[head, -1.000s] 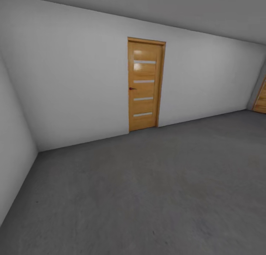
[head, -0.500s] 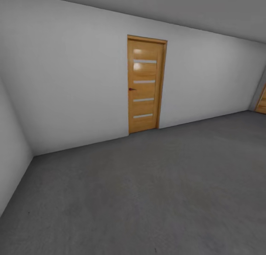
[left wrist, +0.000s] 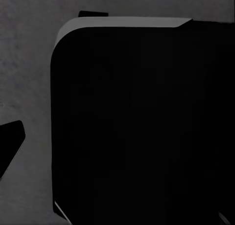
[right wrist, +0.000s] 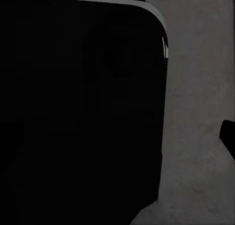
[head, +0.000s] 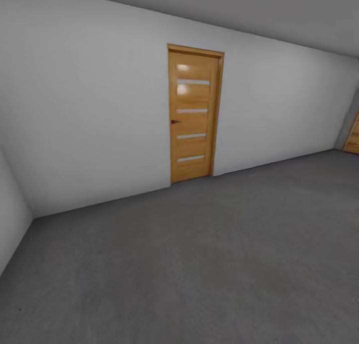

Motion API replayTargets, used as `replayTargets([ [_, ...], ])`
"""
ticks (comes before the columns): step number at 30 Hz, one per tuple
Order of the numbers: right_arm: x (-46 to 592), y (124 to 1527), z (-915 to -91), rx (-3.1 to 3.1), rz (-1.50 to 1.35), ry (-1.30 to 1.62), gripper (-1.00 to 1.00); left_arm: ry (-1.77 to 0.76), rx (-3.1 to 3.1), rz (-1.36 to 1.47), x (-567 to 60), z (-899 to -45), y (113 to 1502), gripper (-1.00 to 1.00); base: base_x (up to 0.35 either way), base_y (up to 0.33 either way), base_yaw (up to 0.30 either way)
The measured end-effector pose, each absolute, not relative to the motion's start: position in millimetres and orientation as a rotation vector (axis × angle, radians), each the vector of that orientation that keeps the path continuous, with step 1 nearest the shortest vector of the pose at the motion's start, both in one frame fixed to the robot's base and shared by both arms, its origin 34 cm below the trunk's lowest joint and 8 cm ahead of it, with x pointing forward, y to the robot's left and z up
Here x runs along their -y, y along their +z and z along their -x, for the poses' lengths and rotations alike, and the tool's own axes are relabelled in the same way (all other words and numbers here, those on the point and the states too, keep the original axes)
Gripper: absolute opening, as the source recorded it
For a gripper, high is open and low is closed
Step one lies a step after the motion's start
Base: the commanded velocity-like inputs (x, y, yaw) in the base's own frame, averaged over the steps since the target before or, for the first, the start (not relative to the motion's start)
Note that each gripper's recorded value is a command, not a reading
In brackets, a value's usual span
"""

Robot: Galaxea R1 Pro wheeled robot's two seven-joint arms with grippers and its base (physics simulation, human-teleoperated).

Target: Move the two storage containers from the living room to the garage. In the garage, place one container on the floor and stack the other container on top of it (either order is fine).

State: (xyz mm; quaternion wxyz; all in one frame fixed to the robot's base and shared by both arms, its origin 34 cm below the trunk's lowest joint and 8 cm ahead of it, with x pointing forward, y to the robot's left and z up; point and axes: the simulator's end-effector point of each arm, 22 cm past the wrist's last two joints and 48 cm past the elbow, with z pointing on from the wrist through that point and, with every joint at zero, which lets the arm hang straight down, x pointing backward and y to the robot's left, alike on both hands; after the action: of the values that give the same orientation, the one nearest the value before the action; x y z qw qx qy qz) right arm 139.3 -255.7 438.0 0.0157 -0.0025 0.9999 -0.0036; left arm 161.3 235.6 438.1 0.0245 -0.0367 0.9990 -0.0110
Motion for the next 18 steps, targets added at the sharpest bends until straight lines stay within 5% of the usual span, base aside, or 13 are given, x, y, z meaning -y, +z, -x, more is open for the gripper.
replayTargets([
  [18, 255.1, 438.0, -139.6, -3.109, 0.010, -0.010, 1.00, -0.030, -3.084, 0.116, -236.4, -163.1, 438.2, 1.00, 0.322, 0.000, -0.234],
])
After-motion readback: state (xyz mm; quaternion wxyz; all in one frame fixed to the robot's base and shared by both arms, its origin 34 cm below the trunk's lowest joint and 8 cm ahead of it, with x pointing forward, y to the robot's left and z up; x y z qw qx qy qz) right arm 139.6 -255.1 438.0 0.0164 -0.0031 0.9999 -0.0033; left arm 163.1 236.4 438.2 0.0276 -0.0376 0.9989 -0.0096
